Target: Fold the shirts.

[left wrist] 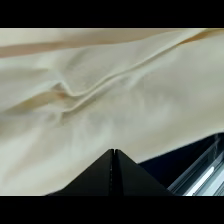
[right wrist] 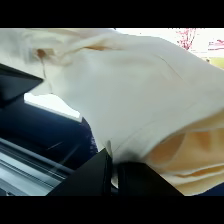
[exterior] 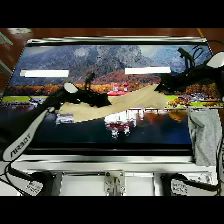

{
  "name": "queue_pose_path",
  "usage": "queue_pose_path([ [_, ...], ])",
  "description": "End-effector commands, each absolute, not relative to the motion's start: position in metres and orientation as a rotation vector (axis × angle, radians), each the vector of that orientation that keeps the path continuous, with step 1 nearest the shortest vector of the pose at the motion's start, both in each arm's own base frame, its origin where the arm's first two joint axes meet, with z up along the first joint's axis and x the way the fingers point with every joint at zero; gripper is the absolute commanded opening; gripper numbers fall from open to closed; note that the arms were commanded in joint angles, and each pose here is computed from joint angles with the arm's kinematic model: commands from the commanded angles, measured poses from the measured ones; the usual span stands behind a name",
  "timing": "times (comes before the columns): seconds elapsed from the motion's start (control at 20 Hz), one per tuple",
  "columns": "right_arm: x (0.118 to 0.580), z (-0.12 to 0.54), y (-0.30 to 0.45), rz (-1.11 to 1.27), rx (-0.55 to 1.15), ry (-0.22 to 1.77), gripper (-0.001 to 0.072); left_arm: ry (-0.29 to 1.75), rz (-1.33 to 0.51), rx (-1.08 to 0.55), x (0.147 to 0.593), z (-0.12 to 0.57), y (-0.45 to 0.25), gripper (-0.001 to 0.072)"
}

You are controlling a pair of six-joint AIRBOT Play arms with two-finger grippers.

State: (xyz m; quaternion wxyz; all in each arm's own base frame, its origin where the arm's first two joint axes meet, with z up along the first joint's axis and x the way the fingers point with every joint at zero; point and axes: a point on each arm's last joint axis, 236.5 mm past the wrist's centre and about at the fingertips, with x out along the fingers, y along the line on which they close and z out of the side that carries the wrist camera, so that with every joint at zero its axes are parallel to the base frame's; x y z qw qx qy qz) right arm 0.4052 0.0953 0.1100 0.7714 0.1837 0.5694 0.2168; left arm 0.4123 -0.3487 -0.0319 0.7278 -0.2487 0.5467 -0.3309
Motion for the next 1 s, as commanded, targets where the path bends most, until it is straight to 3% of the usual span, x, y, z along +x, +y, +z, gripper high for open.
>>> queue_pose_path([
  [0.0, 0.373, 0.151, 0.098, 0.471, 0.381, 1.202, 0.0059, 1.209, -0.722, -0.647, 0.393, -0.06, -0.422, 0.0039],
  [0.25, 0.348, 0.167, 0.094, 0.45, 0.356, 1.215, 0.0059, 1.275, -0.81, -0.671, 0.362, -0.078, -0.488, 0.004],
  [0.4, 0.352, 0.16, 0.085, 0.41, 0.335, 1.221, 0.0059, 1.273, -0.832, -0.664, 0.366, -0.074, -0.484, 0.0038],
  [0.6, 0.365, 0.143, 0.074, 0.367, 0.308, 1.237, 0.0059, 1.187, -0.824, -0.611, 0.415, -0.042, -0.425, 0.0037],
  [0.75, 0.363, 0.103, 0.021, 0.183, 0.147, 1.362, 0.006, 1.076, -0.79, -0.537, 0.454, 0.012, -0.352, 0.0037],
  [0.9, 0.367, 0.074, -0.001, 0.109, 0.097, 1.444, 0.0061, 0.984, -0.732, -0.417, 0.471, 0.063, -0.276, 0.0037],
  [0.95, 0.374, 0.067, -0.001, 0.108, 0.101, 1.44, 0.0109, 0.968, -0.707, -0.395, 0.472, 0.078, -0.252, 0.0037],
])
